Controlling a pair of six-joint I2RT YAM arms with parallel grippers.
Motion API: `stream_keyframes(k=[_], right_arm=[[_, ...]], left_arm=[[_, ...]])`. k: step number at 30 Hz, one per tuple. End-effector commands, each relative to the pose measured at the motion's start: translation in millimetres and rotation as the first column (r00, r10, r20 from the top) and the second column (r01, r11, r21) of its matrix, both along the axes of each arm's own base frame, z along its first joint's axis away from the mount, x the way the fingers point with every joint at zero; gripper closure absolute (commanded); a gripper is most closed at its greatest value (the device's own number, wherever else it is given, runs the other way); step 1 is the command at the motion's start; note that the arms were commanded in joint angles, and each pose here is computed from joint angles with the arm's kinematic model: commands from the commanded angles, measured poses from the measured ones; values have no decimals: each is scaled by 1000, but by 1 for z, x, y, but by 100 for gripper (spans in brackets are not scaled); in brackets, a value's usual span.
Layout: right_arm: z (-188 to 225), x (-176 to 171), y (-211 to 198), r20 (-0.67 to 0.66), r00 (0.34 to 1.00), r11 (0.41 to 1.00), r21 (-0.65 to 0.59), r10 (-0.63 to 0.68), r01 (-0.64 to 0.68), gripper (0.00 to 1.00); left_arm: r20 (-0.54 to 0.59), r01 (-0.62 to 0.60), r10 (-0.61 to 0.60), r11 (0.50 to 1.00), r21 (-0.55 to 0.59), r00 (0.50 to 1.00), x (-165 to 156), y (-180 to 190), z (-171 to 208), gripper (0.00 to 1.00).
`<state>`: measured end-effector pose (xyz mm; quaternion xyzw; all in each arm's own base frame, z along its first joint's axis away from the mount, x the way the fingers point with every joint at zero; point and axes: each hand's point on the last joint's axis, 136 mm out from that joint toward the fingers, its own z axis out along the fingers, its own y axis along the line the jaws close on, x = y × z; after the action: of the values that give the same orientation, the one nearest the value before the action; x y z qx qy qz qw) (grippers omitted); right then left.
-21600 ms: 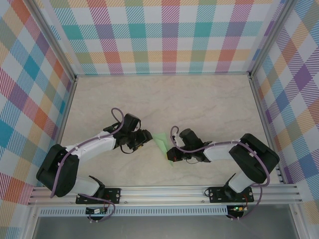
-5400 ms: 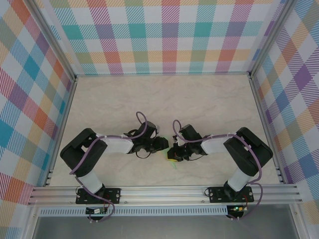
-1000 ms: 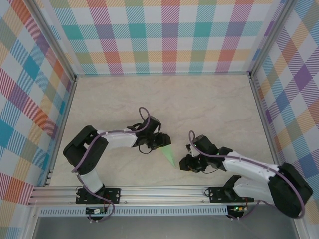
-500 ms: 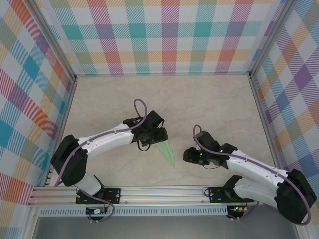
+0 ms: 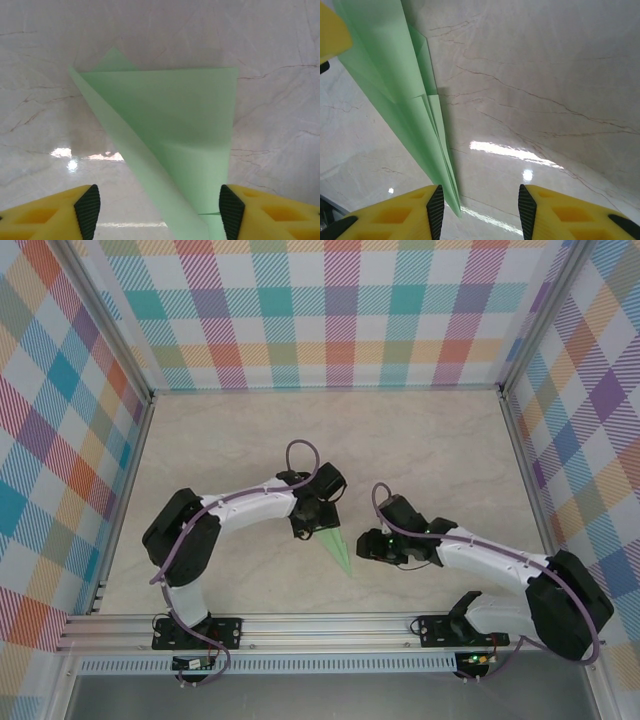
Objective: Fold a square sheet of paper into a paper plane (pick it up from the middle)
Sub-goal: Fold the wing for the fifth time at the center of the table, then turn over the paper plane at the center of the table.
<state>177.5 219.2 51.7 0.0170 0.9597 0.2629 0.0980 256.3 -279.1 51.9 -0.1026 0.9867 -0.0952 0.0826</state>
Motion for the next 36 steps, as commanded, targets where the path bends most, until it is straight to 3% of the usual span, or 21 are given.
stream_keyframes(k=[1,6,13,16,27,36], right_arm=[[15,11,21,27,999,996,79,26,-28,53],[11,16,34,3,998,994,92,58,-58,53],[9,19,55,-15,991,981,145,132,-128,48],[2,22,55,-23,990,984,108,142,-139,43],[-12,27,71,-60,978,975,114,198,-190,40],[-1,20,80,-23,965,950,181,261,-253,50]], left_arm=[[16,-11,10,1000,19,1000,-14,15,7,42],[31,-15,15,1000,8,999,-24,28,11,55],[17,-15,15,1000,-6,1000,-34,35,5,62],[16,-12,12,1000,-7,1000,-36,37,4,64],[23,-23,23,1000,-16,999,-39,42,0,64],[31,-26,27,999,-46,999,-40,40,-1,63]])
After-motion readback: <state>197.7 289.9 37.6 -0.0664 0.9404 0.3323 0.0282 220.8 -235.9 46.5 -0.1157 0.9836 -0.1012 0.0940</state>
